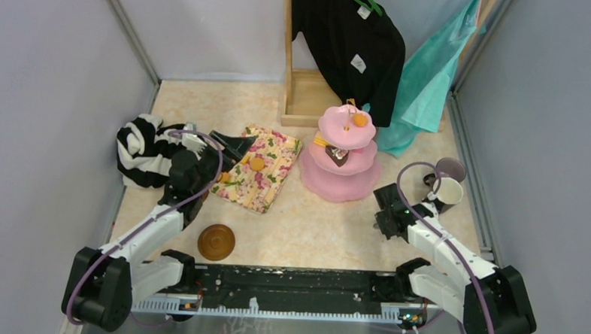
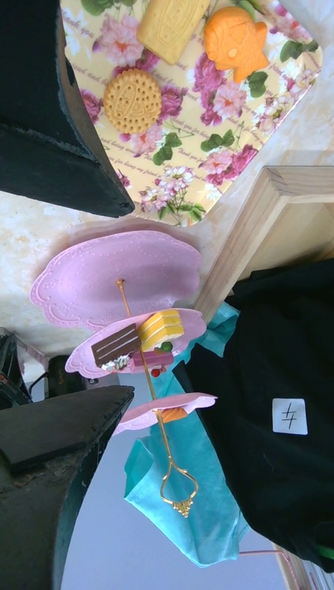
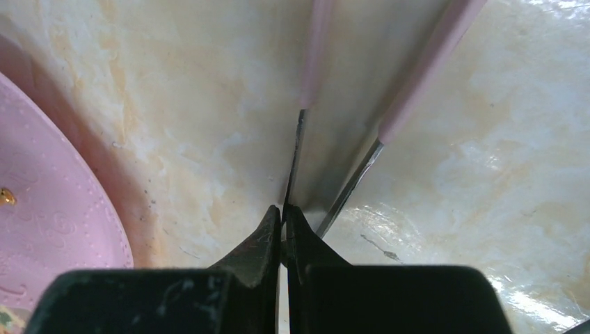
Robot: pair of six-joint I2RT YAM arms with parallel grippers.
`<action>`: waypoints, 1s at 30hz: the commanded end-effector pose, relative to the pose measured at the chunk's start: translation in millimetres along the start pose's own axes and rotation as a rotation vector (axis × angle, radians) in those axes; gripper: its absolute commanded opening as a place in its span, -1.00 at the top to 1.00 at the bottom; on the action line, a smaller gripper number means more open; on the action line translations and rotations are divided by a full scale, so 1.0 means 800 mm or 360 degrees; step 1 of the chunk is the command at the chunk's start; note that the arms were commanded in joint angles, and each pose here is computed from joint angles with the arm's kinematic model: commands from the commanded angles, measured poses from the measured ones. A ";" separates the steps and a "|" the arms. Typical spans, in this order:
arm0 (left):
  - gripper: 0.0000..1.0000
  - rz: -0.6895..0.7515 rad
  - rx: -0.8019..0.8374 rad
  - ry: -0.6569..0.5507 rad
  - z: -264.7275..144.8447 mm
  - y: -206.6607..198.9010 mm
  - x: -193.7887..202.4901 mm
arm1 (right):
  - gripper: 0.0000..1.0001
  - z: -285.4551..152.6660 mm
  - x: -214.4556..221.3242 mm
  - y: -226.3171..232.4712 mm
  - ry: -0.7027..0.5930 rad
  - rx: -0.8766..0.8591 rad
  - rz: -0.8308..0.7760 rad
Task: Serve the afternoon tea
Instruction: Pick up the clamp from the center of the board.
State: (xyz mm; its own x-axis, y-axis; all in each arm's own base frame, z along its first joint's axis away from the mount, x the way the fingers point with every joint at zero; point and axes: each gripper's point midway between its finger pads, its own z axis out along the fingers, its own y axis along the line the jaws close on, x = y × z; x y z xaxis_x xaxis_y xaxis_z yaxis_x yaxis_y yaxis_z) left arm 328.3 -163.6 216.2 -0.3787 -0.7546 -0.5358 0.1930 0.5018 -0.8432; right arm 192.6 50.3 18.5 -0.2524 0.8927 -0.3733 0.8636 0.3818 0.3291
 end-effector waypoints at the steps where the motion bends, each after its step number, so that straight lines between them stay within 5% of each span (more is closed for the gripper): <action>1: -0.91 0.0012 0.0060 -0.0015 0.003 -0.013 -0.004 | 1.00 0.003 0.017 -0.022 0.0111 0.0029 -0.0144; 12: -0.91 0.0033 0.0054 -0.0051 0.003 -0.021 -0.015 | 1.00 -0.017 0.043 -0.008 0.0173 -0.0240 -0.0381; 30: -0.91 0.0097 0.0023 -0.0131 -0.002 -0.036 -0.038 | 1.00 -0.103 0.106 0.045 0.0114 -0.0658 -0.1163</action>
State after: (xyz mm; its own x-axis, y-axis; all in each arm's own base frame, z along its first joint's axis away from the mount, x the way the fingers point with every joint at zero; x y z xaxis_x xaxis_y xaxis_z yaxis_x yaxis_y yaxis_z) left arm 331.7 -155.3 231.9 -0.3322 -0.7578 -0.5616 0.1842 0.5318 -0.8266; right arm 155.0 135.4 42.7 -0.7285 0.4910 -0.4777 0.3693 0.8688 0.3297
